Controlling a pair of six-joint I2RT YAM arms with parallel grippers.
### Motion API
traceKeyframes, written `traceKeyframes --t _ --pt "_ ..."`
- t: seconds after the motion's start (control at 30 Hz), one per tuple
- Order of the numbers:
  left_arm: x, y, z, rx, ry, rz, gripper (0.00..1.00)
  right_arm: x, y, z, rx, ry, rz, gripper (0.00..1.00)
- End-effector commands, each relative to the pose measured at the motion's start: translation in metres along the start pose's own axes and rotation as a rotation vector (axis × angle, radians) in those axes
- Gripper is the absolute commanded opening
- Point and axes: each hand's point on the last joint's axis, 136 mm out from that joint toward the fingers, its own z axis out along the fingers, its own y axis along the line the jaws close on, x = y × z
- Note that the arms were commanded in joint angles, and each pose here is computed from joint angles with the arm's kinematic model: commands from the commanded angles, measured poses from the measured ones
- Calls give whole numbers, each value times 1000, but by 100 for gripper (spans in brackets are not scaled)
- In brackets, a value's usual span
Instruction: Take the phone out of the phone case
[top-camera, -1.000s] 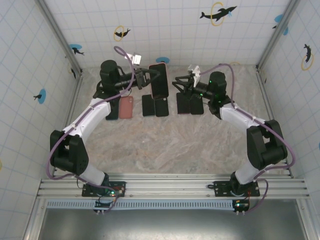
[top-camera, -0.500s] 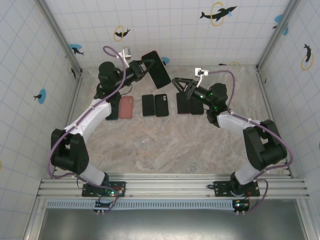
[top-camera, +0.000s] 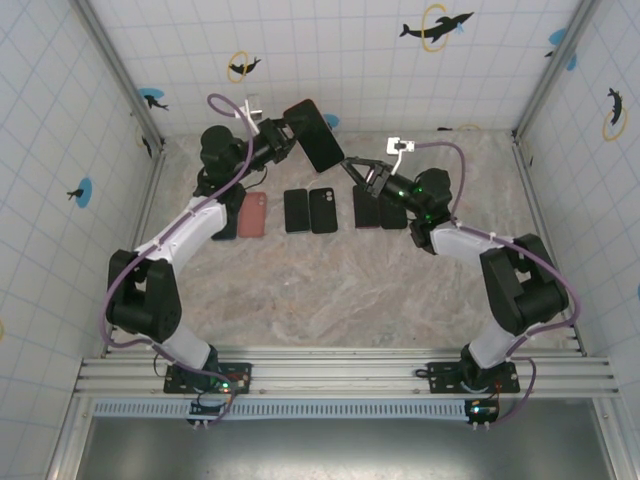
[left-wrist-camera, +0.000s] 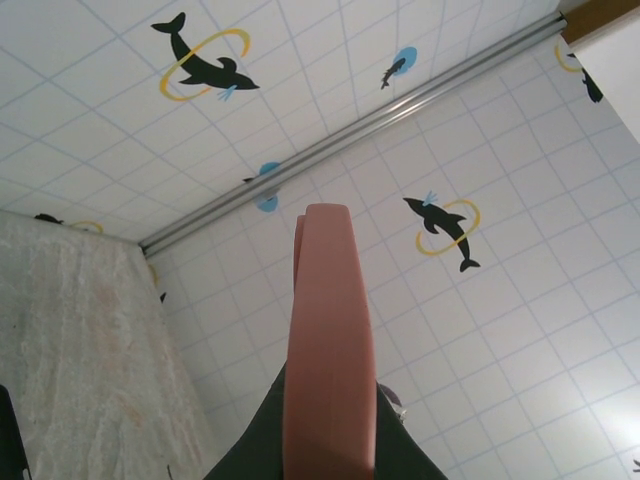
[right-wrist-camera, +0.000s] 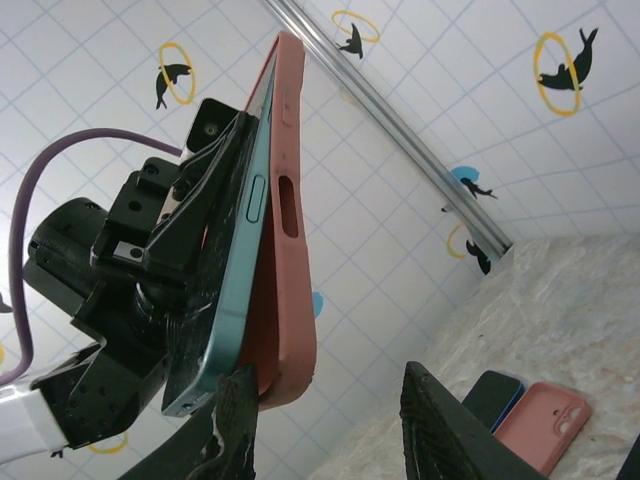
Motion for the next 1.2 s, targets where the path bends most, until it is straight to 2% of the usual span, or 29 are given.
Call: traceKeyframes --t 0.0,0.23,0.33,0.47,0.63,0.77,0.8,0.87,1.03,1.17 --pt "-1 -26 2 90 -4 19 0 -10 16 10 -70 -16 -27 40" --pt "8 -14 12 60 -1 -38 0 -16 28 27 -116 -43 44 40" --pt "13 -1 16 44 8 -93 0 -21 28 35 -114 -73 142 39" --pt "15 12 18 32 4 -128 0 -25 35 40 -148 -85 205 35" --pt "16 24 21 22 -5 -161 0 -23 37 35 -164 -83 261 22" --pt "11 36 22 6 -29 -192 0 -15 39 32 -187 -44 311 19" --pt "11 40 22 2 -33 -204 1 -12 37 31 -181 -38 322 16" --pt "13 46 24 -9 -27 -225 9 -11 32 26 -159 -45 352 9" --pt "20 62 23 -45 -19 -271 27 -4 18 21 -97 -38 438 4" --pt "23 69 24 -61 -13 -297 30 8 0 13 -11 -38 532 0"
